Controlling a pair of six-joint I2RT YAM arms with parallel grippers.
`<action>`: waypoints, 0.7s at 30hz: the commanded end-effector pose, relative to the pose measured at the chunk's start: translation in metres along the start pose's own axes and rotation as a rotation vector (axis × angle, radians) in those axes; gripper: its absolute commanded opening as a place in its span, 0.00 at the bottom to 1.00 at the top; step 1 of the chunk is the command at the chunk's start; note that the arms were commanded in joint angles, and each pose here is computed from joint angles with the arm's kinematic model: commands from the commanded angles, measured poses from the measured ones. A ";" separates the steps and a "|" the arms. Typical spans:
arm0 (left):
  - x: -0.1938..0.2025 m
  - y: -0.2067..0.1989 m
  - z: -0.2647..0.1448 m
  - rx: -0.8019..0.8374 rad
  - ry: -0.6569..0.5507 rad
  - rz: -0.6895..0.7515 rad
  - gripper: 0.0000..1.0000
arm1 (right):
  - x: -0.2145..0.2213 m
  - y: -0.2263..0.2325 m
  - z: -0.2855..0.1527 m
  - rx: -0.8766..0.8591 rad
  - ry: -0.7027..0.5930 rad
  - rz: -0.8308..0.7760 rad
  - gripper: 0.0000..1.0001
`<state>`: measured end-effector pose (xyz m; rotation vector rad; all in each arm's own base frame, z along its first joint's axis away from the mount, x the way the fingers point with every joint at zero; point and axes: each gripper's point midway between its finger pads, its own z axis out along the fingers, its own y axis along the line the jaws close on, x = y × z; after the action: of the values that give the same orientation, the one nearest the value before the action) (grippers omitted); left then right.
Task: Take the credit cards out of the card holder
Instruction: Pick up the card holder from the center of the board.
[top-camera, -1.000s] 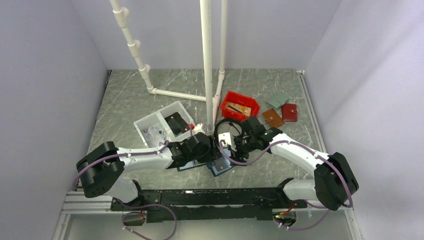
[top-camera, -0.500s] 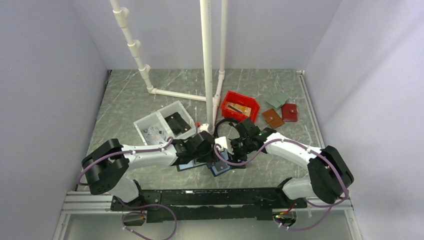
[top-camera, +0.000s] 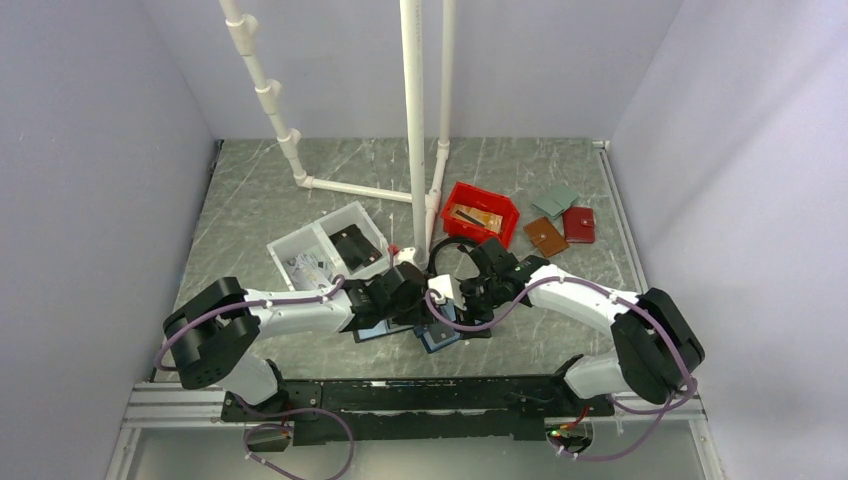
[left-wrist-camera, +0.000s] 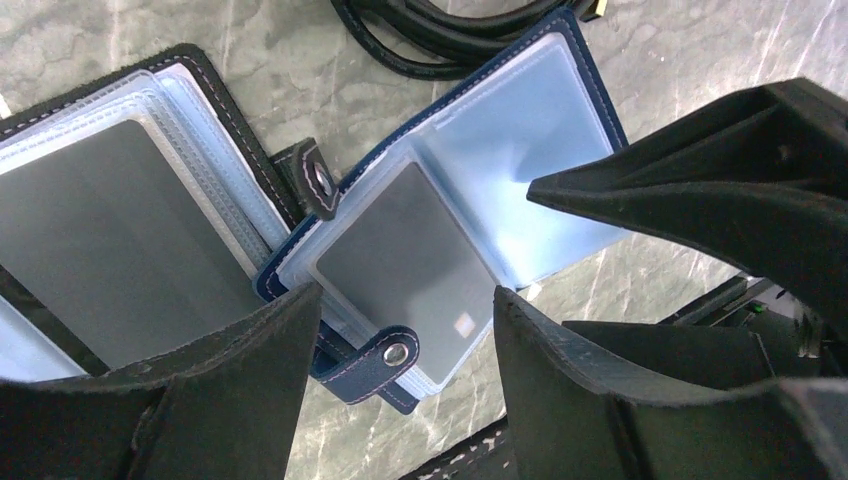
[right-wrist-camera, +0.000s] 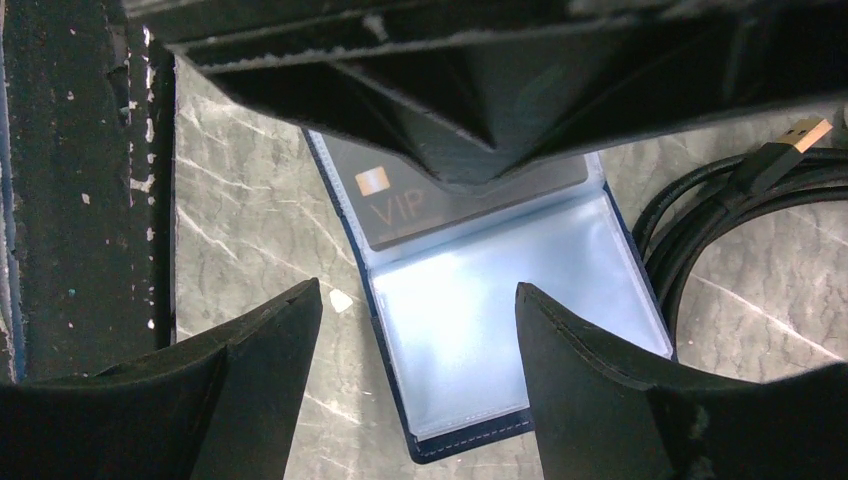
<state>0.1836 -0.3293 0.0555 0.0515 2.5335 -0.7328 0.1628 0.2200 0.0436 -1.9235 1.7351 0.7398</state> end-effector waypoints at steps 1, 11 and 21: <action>-0.009 -0.008 -0.002 0.068 -0.026 -0.064 0.69 | -0.011 -0.010 -0.001 0.019 -0.008 -0.034 0.73; -0.003 -0.015 0.005 0.165 0.015 -0.155 0.69 | -0.002 -0.012 0.006 0.036 0.039 -0.036 0.73; -0.006 -0.032 0.001 0.321 -0.009 -0.206 0.60 | 0.000 -0.015 0.011 0.043 0.070 -0.025 0.67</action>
<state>0.1838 -0.3404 0.0543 -0.1106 2.4882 -1.0511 0.1647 0.2186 0.0250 -1.9825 1.7799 0.6585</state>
